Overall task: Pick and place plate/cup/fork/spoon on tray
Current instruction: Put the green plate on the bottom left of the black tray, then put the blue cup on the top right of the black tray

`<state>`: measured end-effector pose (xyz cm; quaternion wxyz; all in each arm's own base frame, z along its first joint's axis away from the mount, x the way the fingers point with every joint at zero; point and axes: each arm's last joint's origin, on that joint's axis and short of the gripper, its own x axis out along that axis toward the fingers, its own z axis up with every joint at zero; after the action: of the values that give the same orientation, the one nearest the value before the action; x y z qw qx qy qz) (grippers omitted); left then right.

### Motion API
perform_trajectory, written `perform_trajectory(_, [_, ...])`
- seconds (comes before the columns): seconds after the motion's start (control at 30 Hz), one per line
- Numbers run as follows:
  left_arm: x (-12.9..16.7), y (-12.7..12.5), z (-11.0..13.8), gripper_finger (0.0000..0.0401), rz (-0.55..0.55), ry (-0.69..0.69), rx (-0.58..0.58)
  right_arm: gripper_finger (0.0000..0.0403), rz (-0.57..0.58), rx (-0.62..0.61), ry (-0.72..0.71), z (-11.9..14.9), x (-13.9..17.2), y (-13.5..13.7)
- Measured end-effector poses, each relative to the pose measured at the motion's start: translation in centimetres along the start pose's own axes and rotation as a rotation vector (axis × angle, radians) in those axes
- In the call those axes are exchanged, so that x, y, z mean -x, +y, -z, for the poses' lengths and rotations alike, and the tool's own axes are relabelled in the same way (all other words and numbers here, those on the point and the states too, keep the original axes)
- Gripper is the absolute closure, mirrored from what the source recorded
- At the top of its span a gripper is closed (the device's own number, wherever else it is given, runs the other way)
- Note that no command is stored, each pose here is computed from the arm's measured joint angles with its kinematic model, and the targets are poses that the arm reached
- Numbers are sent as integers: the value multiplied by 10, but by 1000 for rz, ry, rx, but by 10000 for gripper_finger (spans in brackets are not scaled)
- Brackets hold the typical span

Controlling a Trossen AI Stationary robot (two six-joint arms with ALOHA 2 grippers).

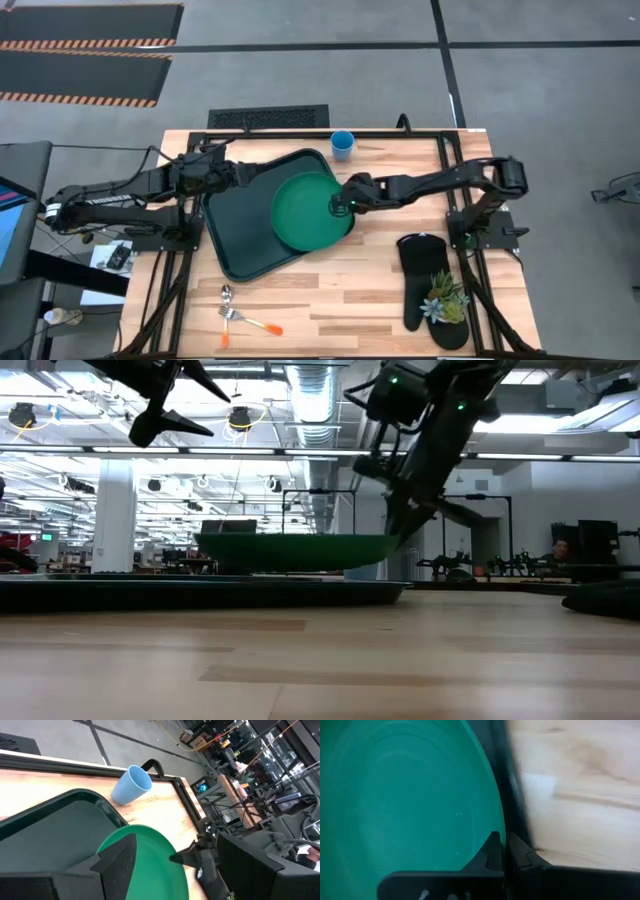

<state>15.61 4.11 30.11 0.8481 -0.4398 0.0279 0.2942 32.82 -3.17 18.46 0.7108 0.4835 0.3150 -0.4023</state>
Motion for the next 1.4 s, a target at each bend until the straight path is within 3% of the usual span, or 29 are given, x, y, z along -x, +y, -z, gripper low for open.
perform_trajectory(0.33, [0, 2, 1, 141, -18, 10, 8, 389, 39, -9, 43, -2, -30, -4])
perform_trajectory(0.87, [-3, 4, 3, 141, -65, -8, -2, 297, 26, 73, 42, -5, -32, -4])
perform_trajectory(1.07, [-5, 4, 3, 141, -66, -5, -1, 246, 31, 131, 40, -17, -23, 8])
perform_trajectory(1.4, [-5, 4, 3, 141, -66, -6, -2, 200, 206, 310, 11, -57, 14, 28])
